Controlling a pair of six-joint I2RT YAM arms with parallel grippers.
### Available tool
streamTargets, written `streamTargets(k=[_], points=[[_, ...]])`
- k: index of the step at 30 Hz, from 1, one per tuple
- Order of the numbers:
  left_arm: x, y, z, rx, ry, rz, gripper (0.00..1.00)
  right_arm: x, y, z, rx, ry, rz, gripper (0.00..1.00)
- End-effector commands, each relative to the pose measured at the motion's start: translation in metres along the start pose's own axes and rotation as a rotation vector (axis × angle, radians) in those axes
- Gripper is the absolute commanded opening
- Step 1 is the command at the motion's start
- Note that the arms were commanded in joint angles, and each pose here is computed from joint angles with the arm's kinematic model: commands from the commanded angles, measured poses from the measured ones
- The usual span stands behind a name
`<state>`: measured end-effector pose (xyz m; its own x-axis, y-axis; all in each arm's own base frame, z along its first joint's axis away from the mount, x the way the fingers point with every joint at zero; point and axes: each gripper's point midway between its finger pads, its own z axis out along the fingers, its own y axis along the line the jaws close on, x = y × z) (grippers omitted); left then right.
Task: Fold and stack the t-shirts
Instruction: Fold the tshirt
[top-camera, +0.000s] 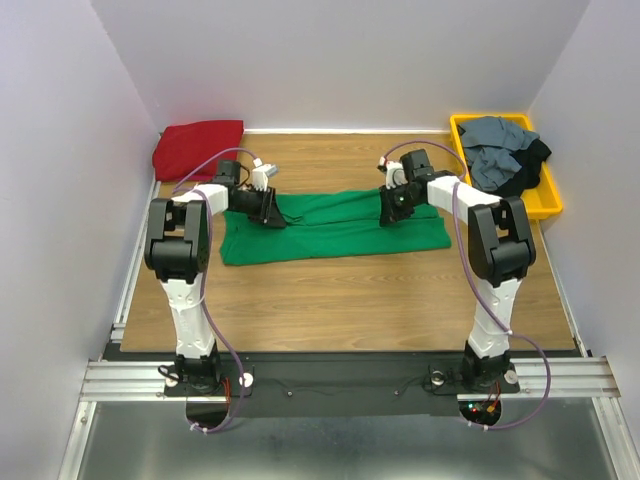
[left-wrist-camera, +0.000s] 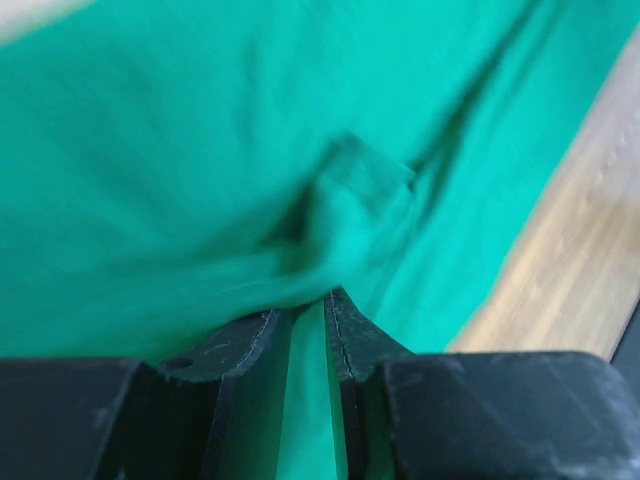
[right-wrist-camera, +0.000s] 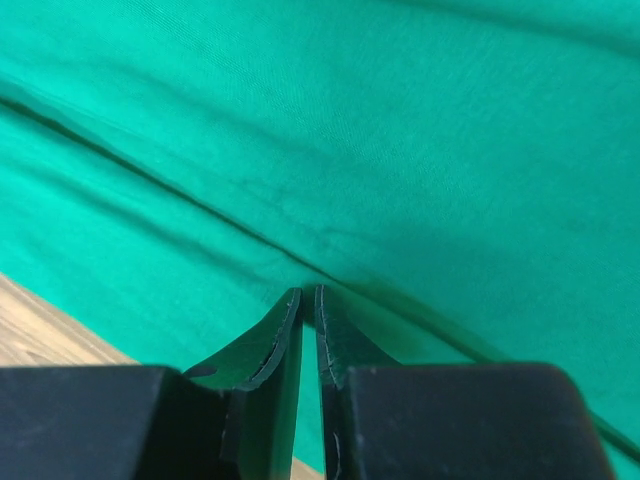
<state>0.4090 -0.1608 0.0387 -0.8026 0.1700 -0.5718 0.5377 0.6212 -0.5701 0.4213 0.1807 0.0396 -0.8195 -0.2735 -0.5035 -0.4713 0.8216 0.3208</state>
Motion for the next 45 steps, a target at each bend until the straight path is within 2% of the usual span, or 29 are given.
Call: streamTargets(k=[1, 9, 13, 17, 18, 20, 25, 31, 37, 42, 45], points=[[-0.053, 0.001, -0.005, 0.0, -0.101, 0.063, 0.32, 0.014, -0.005, 0.008, 0.012, 0.043, -0.013, 0.16], [-0.097, 0.009, -0.002, -0.004, -0.176, 0.081, 0.39, 0.014, -0.004, 0.01, 0.001, 0.051, -0.007, 0.16], [-0.1, 0.01, -0.01, -0.027, -0.188, 0.081, 0.43, -0.011, 0.0, -0.004, 0.005, -0.006, -0.04, 0.17], [-0.103, -0.015, -0.044, -0.084, -0.229, 0.185, 0.43, -0.043, -0.004, -0.019, 0.026, -0.081, -0.073, 0.17], [-0.09, -0.016, -0.045, -0.091, -0.216, 0.18, 0.44, -0.046, -0.004, -0.018, 0.024, -0.085, -0.081, 0.18], [-0.089, -0.025, -0.057, -0.112, -0.231, 0.205, 0.44, -0.055, 0.002, -0.019, -0.004, -0.104, -0.098, 0.21], [-0.057, -0.023, -0.064, -0.102, -0.185, 0.134, 0.45, -0.07, 0.03, -0.015, -0.156, -0.128, -0.061, 0.33], [-0.014, 0.0, -0.072, -0.101, -0.124, 0.007, 0.44, -0.102, 0.086, -0.001, -0.281, -0.16, -0.122, 0.34], [0.01, 0.016, -0.072, -0.125, -0.078, -0.042, 0.44, -0.12, 0.136, 0.042, -0.308, -0.169, -0.239, 0.43], [0.018, 0.02, -0.067, -0.116, -0.057, -0.066, 0.44, -0.114, 0.157, 0.084, -0.318, -0.141, -0.289, 0.43], [0.02, 0.023, -0.066, -0.119, -0.051, -0.064, 0.44, -0.113, 0.164, 0.092, -0.313, -0.141, -0.316, 0.44]])
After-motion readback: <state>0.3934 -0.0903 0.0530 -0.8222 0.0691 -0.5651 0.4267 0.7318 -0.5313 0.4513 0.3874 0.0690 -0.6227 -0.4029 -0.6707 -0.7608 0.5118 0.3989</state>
